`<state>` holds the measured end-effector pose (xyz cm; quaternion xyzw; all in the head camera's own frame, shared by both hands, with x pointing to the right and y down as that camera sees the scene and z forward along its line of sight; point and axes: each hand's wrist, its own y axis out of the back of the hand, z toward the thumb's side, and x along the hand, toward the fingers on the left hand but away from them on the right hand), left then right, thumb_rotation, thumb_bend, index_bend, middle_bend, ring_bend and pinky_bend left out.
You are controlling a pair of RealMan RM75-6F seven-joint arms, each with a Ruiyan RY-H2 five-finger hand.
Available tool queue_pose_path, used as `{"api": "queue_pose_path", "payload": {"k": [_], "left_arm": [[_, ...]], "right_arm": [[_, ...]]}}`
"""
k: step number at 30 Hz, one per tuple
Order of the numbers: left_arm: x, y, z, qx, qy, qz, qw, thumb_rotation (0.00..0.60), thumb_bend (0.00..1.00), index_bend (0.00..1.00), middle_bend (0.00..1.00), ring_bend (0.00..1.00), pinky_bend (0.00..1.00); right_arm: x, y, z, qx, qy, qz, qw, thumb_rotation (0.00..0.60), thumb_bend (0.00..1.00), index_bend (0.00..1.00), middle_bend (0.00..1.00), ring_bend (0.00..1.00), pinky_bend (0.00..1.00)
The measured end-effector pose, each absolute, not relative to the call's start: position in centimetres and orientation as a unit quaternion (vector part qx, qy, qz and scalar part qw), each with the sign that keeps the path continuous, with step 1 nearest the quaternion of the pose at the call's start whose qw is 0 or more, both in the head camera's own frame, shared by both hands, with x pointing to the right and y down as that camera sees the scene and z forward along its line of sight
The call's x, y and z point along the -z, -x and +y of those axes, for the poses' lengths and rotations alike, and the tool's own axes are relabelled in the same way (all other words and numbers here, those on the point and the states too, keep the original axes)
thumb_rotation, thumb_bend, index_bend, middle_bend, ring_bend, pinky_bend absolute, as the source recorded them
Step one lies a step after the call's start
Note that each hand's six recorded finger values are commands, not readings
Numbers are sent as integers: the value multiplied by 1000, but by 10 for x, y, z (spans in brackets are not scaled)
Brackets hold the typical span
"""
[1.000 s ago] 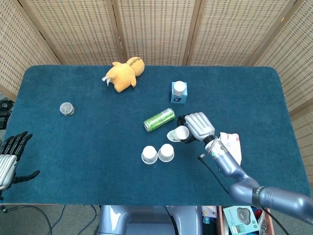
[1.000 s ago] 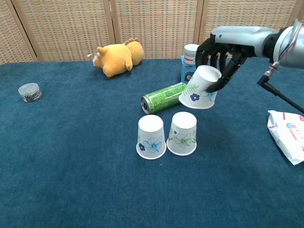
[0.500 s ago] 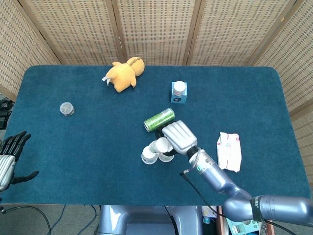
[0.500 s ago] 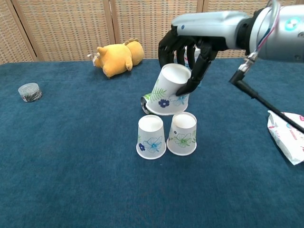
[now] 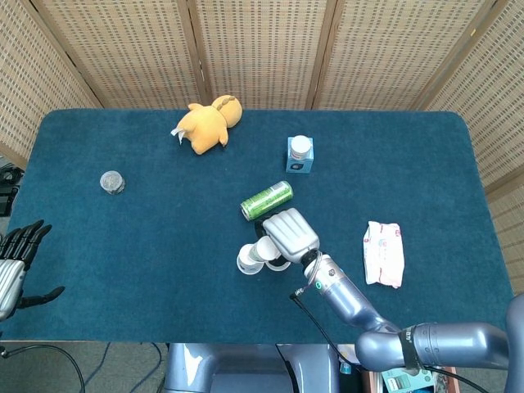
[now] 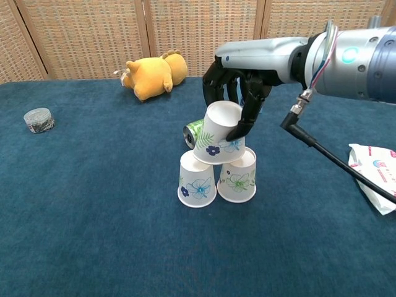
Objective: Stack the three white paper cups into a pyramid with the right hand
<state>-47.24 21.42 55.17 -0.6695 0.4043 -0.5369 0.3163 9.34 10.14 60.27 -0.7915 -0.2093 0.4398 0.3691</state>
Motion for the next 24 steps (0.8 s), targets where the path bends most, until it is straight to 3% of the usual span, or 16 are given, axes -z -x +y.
{"api": "queue_pose_path", "payload": {"k": [14,17,21,24], "left_arm": [[-554,471,214,538,671,401,315,600,168,0,0,0,0],[-553,471,214,537,671,403,314,600,168,0,0,0,0],[-553,472,214,537,671,403,314,600,169,0,0,0,0],[-553,472,214,537,672,403,314,600,169,0,0,0,0]], "right_arm": [[-606,-89,103,-441,794,-205,364,600,380,538,563,492,512],[-608,-89,105,-442,795,-199,364,600,375,521,460,425,512],[-608,-90,106,-443,799,-190,360,600,351,410,239,280,464],[-606,-91,106,-440,800,-190,361,600,351,388,204,255,450]]}}
